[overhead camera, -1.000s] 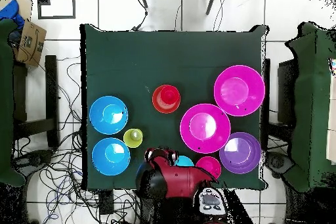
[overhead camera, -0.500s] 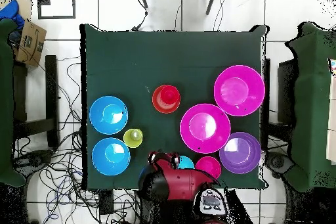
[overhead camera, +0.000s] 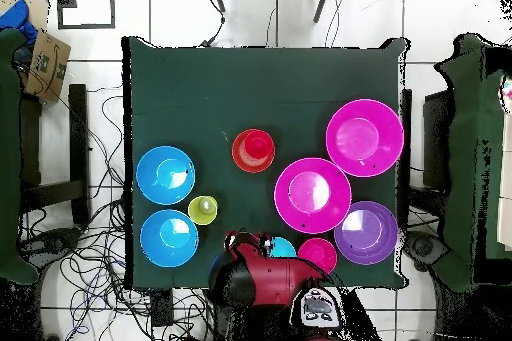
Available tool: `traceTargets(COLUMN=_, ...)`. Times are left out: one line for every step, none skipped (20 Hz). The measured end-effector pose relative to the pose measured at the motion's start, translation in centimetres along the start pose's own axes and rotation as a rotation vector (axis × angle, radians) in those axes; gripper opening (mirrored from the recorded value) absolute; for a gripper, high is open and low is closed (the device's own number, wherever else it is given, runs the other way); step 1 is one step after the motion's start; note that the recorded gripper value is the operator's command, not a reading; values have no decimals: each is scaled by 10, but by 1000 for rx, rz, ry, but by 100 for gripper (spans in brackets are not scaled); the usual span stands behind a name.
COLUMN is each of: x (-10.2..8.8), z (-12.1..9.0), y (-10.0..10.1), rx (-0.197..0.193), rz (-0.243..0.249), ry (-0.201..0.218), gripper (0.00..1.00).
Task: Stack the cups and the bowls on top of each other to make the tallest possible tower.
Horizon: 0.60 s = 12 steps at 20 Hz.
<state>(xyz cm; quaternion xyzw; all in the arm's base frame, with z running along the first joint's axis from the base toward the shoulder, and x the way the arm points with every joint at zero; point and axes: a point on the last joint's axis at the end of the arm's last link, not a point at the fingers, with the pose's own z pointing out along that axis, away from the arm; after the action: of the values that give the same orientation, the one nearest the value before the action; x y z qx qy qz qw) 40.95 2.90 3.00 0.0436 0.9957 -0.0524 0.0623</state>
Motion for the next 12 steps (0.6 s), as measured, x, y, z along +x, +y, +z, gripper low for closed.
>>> traceTargets(x=0, z=0, y=0, rx=0, rz=0, ry=0, gripper=100)
traceTargets(x=0, z=0, y=0, rx=0, rz=0, ry=0, gripper=100)
traceTargets(x=0, z=0, y=0, rx=0, rz=-1, ry=1, gripper=100)
traceTargets(x=1, z=0, y=0, rx=1, rz=-1, ry=2, gripper=100)
traceTargets(x=2, z=1, y=0, rx=2, rz=-2, ry=6, gripper=100)
traceTargets(x=4, z=3, y=0, rx=2, rz=-2, ry=11, gripper=100)
traceTargets(x=7, z=5, y=0, rx=3, rz=-2, ry=19, gripper=100)
traceTargets(x=10, z=7, y=0, rx=3, rz=-2, ry=27, gripper=100)
traceTargets(x=13, z=10, y=0, rx=3, rz=-3, ry=37, gripper=100)
traceTargets(x=17, z=13, y=0, rx=3, rz=-4, ry=46, gripper=100)
traceTargets(x=20, z=15, y=-1, rx=4, rz=-5, ry=54, gripper=100)
traceTargets(x=23, z=17, y=-1, rx=4, rz=-6, ry=60, gripper=100)
